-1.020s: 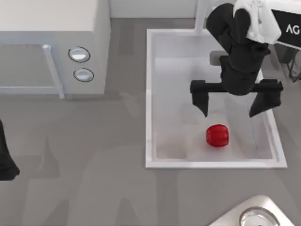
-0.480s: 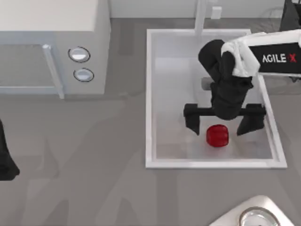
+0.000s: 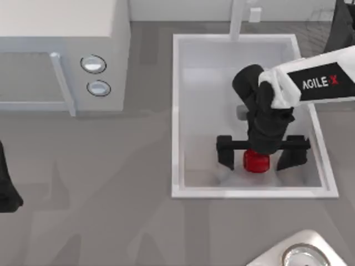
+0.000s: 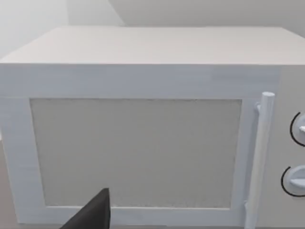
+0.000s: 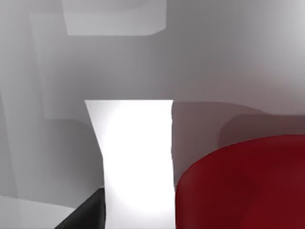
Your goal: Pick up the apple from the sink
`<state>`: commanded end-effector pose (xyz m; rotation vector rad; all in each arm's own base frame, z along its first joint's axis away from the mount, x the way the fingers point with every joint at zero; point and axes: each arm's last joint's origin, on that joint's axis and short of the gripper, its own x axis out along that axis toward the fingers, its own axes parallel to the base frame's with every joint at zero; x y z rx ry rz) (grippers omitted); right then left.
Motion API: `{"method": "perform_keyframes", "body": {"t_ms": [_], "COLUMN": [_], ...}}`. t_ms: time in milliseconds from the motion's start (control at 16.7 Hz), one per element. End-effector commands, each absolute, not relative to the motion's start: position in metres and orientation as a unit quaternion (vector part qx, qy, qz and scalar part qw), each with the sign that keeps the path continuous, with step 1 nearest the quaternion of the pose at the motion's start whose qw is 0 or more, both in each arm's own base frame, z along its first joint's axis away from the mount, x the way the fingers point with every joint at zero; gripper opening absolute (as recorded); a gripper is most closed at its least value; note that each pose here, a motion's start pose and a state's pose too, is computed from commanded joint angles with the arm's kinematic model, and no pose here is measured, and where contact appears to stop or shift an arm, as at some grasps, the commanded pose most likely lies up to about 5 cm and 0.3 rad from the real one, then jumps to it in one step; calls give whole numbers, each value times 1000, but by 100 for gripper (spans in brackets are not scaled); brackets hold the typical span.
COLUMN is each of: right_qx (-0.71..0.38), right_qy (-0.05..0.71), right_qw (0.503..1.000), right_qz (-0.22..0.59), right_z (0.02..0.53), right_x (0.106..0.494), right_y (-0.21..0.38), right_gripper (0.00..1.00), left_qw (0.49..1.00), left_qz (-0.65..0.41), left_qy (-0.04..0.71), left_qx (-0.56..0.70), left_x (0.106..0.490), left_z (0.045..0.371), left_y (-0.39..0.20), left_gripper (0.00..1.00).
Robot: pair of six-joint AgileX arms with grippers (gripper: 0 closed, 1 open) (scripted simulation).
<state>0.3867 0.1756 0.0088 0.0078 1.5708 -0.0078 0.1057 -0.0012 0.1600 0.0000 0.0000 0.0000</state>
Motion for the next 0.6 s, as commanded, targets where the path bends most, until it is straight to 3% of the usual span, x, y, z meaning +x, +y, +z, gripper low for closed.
{"method": "perform_keyframes", "body": {"t_ms": [60, 600], "right_qx": [4, 4], "right_qy": [707, 707], "right_qw": [707, 707], "right_qz": [-4, -4], "right_z": [9, 9], "right_x": [387, 387], "right_y": [176, 176], "right_gripper": [100, 32], "left_qw": [1000, 1000], "left_qz": [0, 0], "left_qy": [0, 0], "left_qx": [0, 0], "left_x": [106, 106], "left_z": [160, 160], "left_y": [-1, -1], "left_gripper": [100, 100]}}
